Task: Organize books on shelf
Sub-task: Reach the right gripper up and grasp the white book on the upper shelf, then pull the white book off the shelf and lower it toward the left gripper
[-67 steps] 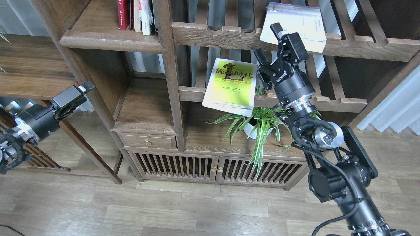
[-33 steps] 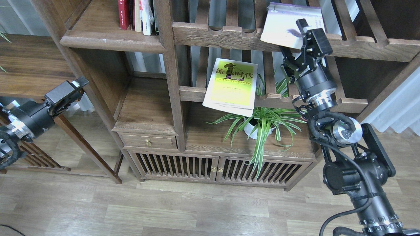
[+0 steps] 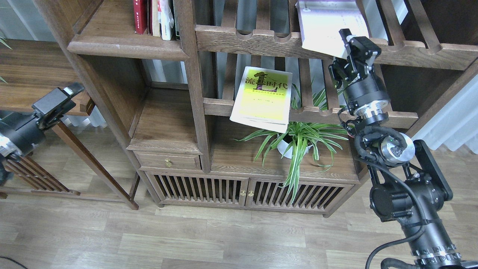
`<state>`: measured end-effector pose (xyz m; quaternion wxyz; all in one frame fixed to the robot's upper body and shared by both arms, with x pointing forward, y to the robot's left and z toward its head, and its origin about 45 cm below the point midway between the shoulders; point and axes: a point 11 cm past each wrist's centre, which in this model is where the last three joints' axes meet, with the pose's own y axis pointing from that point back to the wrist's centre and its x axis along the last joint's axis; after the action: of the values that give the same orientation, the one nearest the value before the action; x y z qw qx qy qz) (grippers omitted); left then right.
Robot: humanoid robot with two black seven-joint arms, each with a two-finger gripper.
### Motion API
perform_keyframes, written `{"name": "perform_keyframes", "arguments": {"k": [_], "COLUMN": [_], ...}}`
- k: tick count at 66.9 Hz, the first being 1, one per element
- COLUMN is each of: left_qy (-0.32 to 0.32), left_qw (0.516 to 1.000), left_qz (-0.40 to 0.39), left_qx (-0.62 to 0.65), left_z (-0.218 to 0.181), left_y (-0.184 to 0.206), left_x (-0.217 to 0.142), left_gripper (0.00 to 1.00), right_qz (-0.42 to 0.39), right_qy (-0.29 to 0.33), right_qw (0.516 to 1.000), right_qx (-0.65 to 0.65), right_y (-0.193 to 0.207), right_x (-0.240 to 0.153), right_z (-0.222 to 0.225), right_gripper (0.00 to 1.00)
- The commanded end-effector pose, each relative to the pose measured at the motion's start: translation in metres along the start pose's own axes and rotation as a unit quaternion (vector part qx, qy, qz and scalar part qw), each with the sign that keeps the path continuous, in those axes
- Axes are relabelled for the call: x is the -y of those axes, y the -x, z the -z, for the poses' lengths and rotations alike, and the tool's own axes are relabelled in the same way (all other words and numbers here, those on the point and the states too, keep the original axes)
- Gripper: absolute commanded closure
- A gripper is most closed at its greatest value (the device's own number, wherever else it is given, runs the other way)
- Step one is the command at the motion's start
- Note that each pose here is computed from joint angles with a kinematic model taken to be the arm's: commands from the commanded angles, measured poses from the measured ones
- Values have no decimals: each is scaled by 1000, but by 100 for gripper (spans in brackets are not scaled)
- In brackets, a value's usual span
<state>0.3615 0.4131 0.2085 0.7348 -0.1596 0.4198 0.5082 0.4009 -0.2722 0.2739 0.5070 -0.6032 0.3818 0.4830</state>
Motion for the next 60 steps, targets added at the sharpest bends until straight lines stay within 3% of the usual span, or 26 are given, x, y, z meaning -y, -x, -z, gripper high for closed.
{"name": "perform_keyframes", "arguments": {"k": [1, 14, 18, 20, 35, 60], "left_qy": [4, 9, 10, 9, -10, -50], "left_qw": [1000, 999, 999, 998, 997, 995], "left_qz": [-17, -37, -43, -49, -39, -30], "left_qx": [-7, -11, -16, -24, -60, -81], "left_z": [2, 1, 3, 9, 46, 88], "left_y": [-12, -25, -30, -35, -38, -35], "left_x": [-9, -15, -16, -16, 1, 16], "left_gripper": [0, 0, 0, 0, 0, 0], "right_qz": [21, 68, 81, 87, 85, -60], "right_qy": [-1, -73, -111, -148, -205, -270], "right_qw": [1000, 994, 990, 984, 974, 959], "right_qx": [1, 34, 43, 47, 36, 60], "right_y": [13, 34, 36, 32, 12, -55], "right_x": [-6, -52, -81, -116, -214, -306], "right_z": [2, 44, 66, 88, 115, 110], "right_gripper": [96, 96, 95, 95, 95, 95]}}
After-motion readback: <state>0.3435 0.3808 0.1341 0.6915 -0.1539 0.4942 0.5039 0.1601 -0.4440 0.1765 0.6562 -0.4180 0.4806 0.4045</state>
